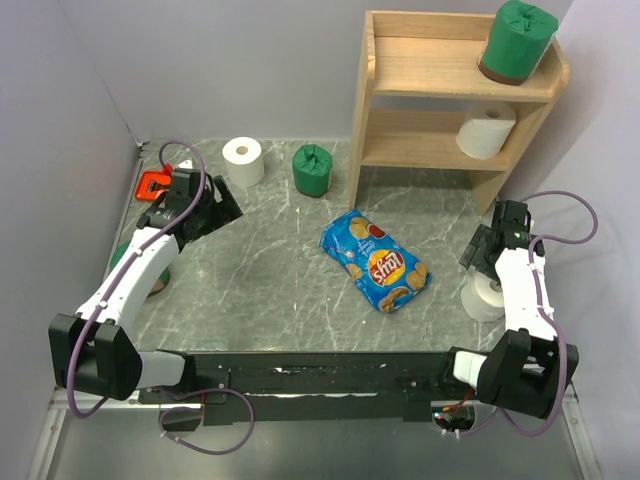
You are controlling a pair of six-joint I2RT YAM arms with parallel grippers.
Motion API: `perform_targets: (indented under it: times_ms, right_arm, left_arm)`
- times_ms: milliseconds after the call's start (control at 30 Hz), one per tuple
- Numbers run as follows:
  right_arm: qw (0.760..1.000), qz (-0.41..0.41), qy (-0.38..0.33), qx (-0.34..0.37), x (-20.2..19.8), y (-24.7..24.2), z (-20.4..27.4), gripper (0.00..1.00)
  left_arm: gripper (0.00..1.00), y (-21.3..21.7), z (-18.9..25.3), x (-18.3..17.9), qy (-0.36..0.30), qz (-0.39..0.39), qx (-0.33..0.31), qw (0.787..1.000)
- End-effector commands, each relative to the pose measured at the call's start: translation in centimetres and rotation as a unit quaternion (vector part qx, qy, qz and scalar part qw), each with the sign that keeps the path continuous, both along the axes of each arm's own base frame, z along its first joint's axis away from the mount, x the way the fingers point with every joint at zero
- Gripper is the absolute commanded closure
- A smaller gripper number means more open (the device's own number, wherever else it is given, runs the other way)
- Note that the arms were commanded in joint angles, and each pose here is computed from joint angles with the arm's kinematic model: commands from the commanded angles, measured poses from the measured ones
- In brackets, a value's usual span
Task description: Place and organize the paper towels onto the shelf
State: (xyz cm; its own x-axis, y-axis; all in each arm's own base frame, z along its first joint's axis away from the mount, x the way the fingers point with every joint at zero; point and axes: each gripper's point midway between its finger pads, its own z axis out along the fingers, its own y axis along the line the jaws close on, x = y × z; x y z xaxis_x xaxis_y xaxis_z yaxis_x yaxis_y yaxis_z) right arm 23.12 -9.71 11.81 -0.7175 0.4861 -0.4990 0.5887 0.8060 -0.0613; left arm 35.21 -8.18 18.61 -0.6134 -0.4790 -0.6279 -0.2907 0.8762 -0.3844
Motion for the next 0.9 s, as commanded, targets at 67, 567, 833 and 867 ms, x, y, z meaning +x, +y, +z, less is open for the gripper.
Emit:
perform_targets:
  times_ms: [67,567,833,867]
  right_arm:
    - [1.000,0.003,-0.005,-0.011,1.1,-0.8,-0.6,0.17]
    - [1.000,0.001,0.009,0.017,1.7,-0.3,-2.2,0.25]
    - [0.999,0.052,-0.009,0.015,2.5,0.2,-1.4,0.46]
    - [0.997,0.073,-0.017,0.010,2.8,0.5,-0.8,0.48]
  left_arm:
    - [0.04,-0.1,1.2,0.5,-0.018,-0.005,0.004,1.000]
    - [0.04,0.3,1.2,0.5,-0.018,0.003,0.012,1.000]
    - [0.04,0.4,1.5,0.5,-0.021,0.003,0.011,1.000]
    - [0.04,0.3,1.5,0.5,-0.022,0.002,0.010,1.000]
